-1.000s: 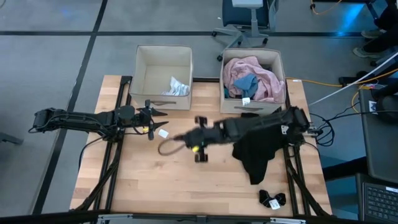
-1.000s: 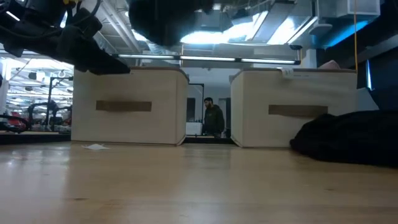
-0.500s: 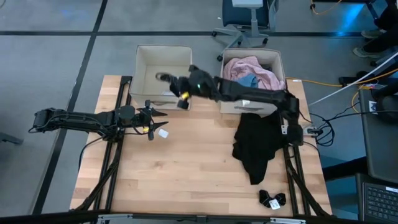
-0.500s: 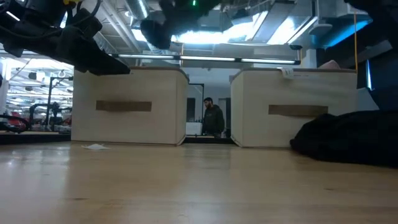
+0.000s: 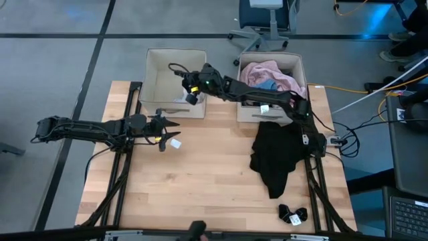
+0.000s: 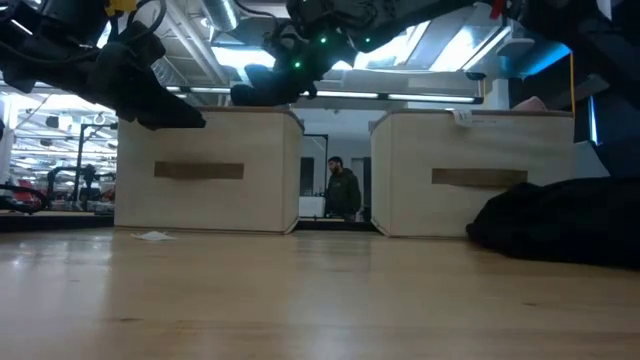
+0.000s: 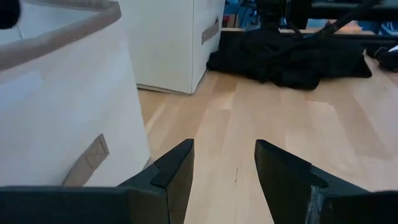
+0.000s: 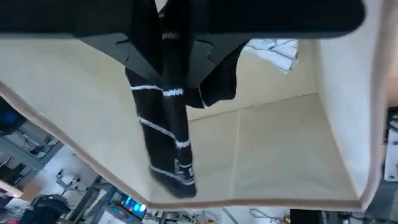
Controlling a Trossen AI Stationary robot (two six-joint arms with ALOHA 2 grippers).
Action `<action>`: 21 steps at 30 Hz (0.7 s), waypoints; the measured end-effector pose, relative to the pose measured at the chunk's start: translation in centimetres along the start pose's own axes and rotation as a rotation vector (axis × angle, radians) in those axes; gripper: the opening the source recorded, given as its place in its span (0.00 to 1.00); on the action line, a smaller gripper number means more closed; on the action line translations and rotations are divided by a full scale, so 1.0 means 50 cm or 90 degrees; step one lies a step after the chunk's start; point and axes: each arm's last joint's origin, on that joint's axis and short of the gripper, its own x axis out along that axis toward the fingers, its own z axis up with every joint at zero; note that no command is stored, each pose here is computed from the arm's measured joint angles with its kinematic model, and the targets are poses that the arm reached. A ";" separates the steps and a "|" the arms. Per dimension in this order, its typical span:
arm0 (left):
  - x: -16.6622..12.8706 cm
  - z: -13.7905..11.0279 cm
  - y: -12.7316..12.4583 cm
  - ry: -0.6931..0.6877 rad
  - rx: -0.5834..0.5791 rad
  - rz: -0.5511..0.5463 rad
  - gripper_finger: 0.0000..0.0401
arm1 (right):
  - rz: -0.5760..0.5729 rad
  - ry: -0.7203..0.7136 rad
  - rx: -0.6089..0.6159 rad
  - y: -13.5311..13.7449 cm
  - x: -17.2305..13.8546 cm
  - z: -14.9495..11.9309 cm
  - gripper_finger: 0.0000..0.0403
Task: Sort clothes
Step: Put the left black stripe sock into the left laundry organizer, then put the black stripe sock into the left laundry organizer
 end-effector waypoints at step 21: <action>0.000 -0.004 0.000 0.014 -0.003 0.000 0.40 | 0.037 0.097 -0.059 0.079 -0.193 0.084 0.70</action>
